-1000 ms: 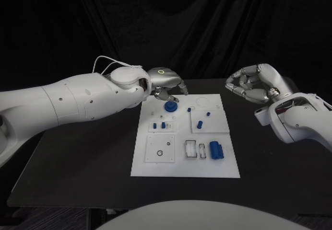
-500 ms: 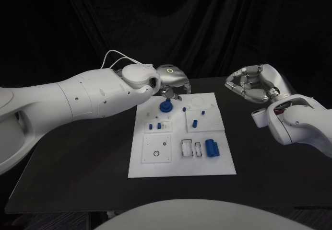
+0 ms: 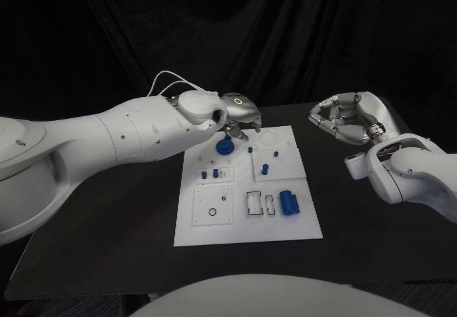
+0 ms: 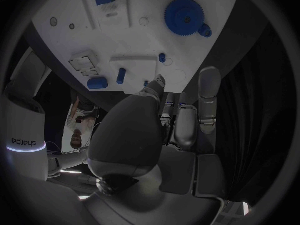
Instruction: Assemble the parts on the task board
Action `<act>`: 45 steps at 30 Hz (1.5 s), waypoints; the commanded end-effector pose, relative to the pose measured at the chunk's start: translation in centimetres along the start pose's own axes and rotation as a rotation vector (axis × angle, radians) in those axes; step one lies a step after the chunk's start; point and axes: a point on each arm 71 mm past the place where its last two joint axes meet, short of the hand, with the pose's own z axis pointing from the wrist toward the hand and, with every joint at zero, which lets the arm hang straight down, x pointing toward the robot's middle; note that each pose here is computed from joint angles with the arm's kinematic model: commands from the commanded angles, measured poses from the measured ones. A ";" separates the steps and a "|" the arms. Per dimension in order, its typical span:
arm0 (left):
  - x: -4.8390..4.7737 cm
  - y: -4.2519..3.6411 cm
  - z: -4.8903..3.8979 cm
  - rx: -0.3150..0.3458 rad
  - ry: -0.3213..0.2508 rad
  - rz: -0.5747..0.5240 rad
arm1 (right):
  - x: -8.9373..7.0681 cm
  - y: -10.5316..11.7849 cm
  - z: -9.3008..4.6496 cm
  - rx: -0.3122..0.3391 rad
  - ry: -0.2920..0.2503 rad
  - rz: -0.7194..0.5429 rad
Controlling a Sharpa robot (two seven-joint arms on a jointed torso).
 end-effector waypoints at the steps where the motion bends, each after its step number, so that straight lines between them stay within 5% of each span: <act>1: 0.85 -0.08 0.16 -0.005 0.046 -0.001 | 0.5 0.3 -0.1 -0.004 0.023 0.026; 17: 3.59 -0.58 0.22 -0.006 0.095 -0.035 | 1.3 0.6 0.0 0.000 0.056 0.045; 45: 4.22 -1.03 0.16 0.009 0.073 -0.040 | 1.5 0.2 0.0 0.048 0.101 0.050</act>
